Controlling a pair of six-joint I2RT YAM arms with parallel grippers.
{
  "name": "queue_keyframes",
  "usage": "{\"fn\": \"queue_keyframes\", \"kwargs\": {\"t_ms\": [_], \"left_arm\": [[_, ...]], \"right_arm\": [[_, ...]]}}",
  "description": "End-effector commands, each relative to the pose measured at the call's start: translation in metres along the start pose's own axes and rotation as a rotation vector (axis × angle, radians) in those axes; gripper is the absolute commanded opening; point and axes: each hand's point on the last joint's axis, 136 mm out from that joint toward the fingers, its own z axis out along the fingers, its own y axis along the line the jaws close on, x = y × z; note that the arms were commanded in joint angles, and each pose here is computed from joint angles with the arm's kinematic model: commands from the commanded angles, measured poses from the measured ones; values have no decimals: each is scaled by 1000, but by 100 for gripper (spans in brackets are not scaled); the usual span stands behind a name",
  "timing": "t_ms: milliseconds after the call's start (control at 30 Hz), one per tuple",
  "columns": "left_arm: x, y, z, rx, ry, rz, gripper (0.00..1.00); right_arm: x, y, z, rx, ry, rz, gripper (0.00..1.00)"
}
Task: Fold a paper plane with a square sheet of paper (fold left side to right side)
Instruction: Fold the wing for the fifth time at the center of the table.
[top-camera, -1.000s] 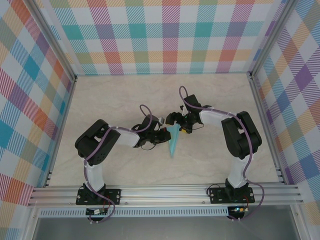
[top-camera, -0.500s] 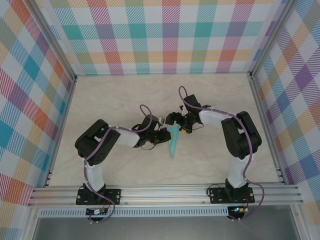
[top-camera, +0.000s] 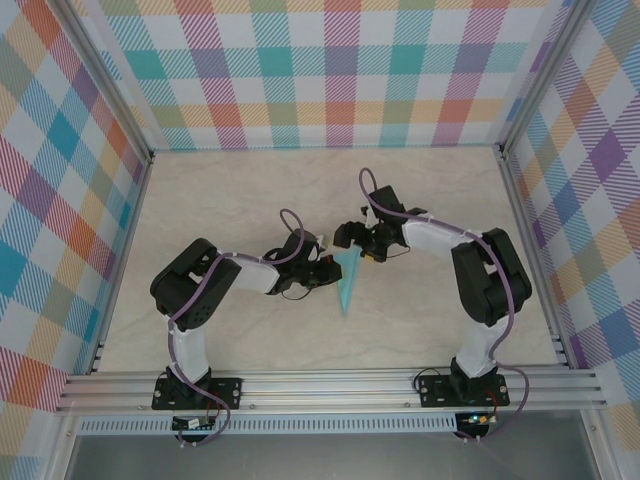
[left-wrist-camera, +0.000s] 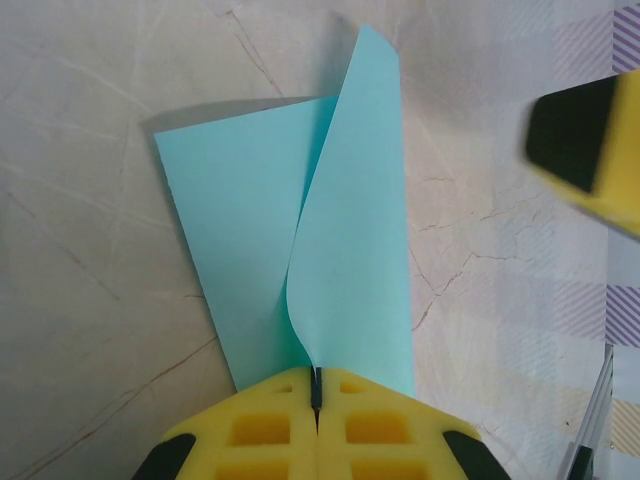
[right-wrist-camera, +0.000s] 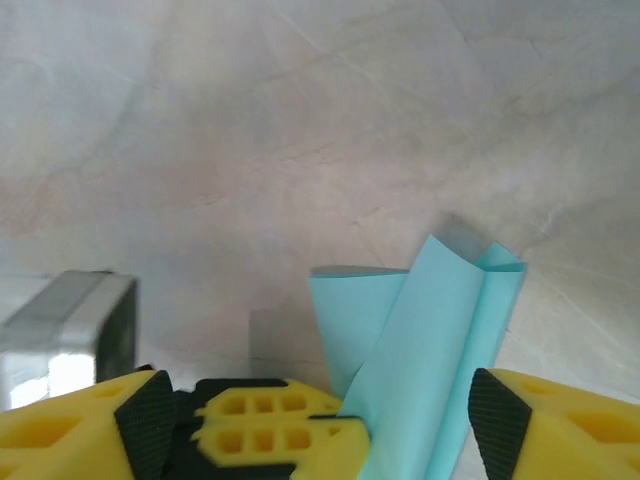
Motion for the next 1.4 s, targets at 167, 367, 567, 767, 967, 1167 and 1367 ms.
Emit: {"fn": "queue_keyframes", "kwargs": {"t_ms": [167, 367, 567, 767, 967, 1167, 1367], "left_arm": [[-1, 13, 7, -36, 6, 12, 0], [-2, 12, 7, -35, 9, 17, 0], [-2, 11, 8, -36, 17, 25, 0], [-2, 10, 8, -32, 18, 28, 0], [-3, 9, 8, -32, 21, 27, 0], [-3, 9, 9, -32, 23, 27, 0], [-3, 9, 9, -33, 20, 25, 2]], "right_arm": [[17, 1, 10, -45, 67, 39, 36], [28, 1, 30, -38, 125, 45, 28], [33, -9, 37, 10, 144, 41, 27], [37, -19, 39, 67, 162, 28, 27], [40, -29, 39, 116, 166, 24, 27], [42, -35, 41, 136, 169, 23, 27], [48, -45, 43, 159, 173, 36, 26]]}}
